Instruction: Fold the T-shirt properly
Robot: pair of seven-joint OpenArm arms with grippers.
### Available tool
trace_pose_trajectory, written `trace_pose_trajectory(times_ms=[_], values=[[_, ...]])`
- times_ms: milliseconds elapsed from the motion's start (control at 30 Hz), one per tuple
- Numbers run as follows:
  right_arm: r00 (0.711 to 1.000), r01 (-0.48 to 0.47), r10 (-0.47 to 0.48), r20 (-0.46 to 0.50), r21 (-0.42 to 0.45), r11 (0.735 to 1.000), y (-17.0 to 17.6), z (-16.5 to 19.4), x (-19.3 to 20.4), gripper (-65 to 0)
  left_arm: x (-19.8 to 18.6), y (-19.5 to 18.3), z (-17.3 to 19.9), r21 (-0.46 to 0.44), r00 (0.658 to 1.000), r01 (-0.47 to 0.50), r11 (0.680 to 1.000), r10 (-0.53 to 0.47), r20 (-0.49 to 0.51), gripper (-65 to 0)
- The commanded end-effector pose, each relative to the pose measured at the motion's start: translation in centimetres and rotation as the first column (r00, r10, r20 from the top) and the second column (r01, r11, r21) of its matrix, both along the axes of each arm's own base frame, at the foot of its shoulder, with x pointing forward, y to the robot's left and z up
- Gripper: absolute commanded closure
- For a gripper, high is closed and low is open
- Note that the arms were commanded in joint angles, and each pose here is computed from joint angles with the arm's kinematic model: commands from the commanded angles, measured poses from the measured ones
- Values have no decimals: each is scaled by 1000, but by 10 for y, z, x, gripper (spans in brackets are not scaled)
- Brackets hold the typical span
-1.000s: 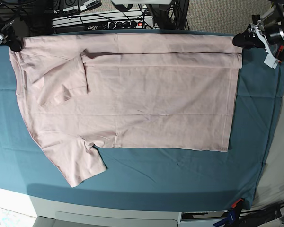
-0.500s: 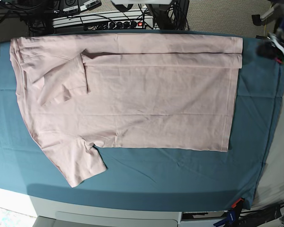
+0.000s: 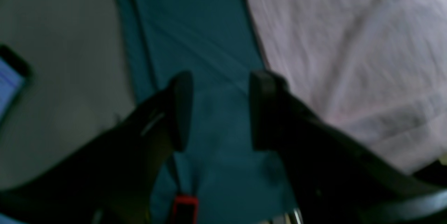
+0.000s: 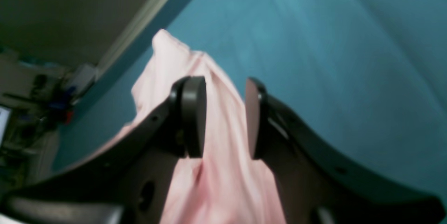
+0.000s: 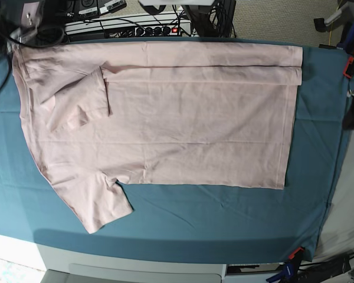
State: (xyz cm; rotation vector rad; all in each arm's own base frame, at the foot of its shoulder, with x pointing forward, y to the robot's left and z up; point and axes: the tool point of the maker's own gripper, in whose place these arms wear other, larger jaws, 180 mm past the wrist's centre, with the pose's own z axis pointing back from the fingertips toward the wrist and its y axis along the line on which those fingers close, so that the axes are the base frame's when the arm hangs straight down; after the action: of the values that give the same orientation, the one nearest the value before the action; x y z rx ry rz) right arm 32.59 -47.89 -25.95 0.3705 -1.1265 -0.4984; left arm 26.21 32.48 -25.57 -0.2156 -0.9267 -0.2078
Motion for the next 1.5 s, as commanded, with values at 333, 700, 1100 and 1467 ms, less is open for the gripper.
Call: trace_pose_trajectory(times_ms=[333, 700, 1100, 1467], values=[[992, -95, 74, -106, -214, 972, 47, 33, 154, -195, 3, 3, 6, 14, 1000, -7, 1000, 6, 28, -272], [971, -54, 18, -237, -145, 988, 56, -41, 142, -193, 0, 6, -1, 36, 1000, -13, 999, 13, 4, -273], [938, -22, -55, -344, -218, 976, 36, -91, 101, -154, 0, 6, 0, 34, 1000, -13, 999, 13, 6, -273], [948, -62, -1, -317, -191, 980, 49, -91, 106, -157, 1, 6, 0, 33, 1000, -14, 999, 13, 9, -273]])
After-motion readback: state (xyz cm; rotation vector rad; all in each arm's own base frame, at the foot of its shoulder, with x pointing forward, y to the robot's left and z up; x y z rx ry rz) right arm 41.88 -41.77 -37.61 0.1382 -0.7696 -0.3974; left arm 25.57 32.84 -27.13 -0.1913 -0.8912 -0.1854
